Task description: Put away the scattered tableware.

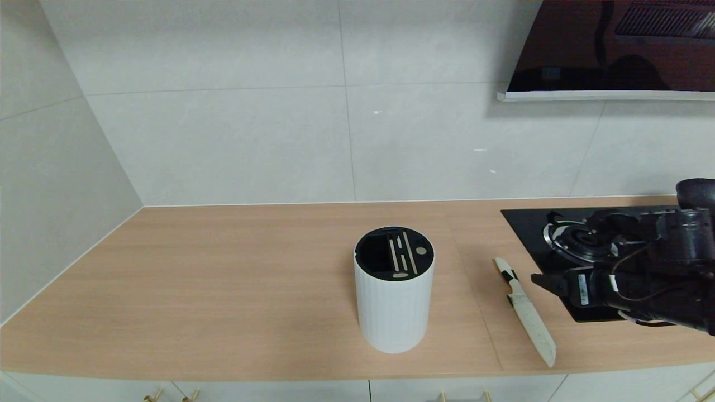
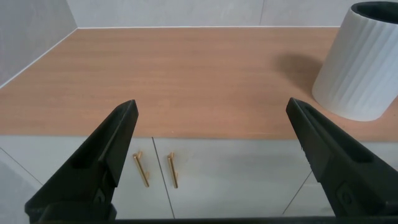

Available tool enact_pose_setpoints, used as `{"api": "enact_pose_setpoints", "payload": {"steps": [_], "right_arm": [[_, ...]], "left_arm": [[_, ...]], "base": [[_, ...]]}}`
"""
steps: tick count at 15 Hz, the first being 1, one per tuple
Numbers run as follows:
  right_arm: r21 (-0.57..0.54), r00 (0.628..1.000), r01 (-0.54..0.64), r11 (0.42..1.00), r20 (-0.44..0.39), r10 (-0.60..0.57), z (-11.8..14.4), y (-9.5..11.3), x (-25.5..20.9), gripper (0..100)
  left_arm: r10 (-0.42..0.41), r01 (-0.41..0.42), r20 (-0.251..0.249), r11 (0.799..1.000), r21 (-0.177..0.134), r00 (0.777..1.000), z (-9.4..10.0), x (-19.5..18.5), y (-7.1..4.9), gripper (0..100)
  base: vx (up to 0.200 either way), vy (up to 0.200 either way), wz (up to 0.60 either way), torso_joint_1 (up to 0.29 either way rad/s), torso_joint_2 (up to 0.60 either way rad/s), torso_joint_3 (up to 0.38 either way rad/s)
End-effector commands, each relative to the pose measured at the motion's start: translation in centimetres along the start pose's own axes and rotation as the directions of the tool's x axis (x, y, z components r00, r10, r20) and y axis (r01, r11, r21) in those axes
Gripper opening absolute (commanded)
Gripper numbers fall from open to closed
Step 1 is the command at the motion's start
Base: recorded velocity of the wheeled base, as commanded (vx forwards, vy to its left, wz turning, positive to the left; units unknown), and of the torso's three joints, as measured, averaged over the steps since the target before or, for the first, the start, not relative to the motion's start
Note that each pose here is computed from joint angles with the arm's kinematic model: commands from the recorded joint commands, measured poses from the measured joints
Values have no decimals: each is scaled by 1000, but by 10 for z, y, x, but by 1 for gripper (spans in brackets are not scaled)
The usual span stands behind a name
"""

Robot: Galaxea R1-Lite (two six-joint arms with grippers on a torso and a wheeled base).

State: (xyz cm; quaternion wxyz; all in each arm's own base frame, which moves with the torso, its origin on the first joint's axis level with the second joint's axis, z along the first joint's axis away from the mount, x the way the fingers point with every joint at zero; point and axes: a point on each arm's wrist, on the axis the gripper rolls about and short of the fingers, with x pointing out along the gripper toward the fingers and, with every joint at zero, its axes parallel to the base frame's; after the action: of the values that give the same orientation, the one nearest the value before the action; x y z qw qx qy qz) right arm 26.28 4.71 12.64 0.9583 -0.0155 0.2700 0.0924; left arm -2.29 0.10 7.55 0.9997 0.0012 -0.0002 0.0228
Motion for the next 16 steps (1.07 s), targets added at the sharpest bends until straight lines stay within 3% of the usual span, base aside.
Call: {"api": "enact_pose_setpoints", "payload": {"steps": [1, 6, 16], "right_arm": [[-11, 996, 7, 1000, -94, -8, -16, 1, 46, 100], [-31, 985, 90, 995, -143, -93, -42, 1, 93, 100], [-18, 983, 158, 987, -91, -159, -71, -2, 143, 100]], "left_arm": [[0, 0, -2, 1000, 1, 1000, 0, 0, 0, 100], [0, 0, 0, 1000, 4, 1000, 0, 0, 0, 100], [0, 0, 0, 1000, 2, 1000, 0, 0, 0, 100]], "base": [[0, 0, 0, 0, 0, 0], [0, 0, 0, 0, 0, 0], [0, 0, 0, 0, 0, 0]]}}
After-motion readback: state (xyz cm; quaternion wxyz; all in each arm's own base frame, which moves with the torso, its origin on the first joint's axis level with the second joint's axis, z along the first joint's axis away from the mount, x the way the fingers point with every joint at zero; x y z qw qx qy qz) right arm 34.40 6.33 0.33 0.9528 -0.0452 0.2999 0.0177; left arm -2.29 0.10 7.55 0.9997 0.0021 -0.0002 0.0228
